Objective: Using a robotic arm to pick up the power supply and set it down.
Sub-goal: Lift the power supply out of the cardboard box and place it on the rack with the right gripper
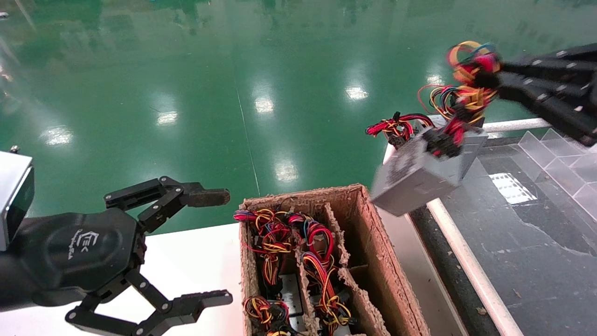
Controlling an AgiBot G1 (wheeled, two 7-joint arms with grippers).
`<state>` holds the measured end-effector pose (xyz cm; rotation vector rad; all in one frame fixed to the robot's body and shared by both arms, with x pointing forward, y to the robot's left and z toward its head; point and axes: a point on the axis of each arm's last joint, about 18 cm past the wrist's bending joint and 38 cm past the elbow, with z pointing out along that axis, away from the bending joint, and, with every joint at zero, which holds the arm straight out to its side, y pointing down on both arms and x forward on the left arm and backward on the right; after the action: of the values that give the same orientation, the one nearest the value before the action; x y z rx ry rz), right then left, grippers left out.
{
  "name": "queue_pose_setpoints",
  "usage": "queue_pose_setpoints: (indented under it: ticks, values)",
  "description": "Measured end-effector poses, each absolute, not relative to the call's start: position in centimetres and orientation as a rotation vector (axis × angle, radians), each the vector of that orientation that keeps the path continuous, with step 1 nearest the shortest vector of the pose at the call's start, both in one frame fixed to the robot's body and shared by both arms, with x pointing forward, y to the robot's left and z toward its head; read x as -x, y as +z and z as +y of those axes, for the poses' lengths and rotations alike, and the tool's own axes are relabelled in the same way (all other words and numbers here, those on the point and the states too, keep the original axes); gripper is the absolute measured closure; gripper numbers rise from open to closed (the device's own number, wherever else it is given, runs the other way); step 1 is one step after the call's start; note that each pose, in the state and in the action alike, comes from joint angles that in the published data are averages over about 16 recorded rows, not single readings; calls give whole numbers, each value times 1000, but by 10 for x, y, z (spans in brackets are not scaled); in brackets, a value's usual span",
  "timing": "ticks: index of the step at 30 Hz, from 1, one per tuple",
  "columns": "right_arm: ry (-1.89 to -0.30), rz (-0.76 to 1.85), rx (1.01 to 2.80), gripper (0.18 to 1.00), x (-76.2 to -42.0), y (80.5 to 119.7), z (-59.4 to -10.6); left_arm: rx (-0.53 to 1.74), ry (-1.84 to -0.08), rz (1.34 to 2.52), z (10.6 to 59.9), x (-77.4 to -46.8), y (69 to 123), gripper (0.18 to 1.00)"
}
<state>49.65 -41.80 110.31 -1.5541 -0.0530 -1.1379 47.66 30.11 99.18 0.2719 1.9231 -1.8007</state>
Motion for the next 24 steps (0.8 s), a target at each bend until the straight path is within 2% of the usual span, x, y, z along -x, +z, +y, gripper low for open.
queue_pose_setpoints:
  ticks: [15, 24]
  values:
    - [-1362, 218, 1575, 935, -499, 1104, -523, -272, -1801, 1923, 301, -477, 992, 184]
    - [-1455, 399, 1562, 937, -517, 1097, -563, -272, -1801, 1923, 301, -477, 992, 184]
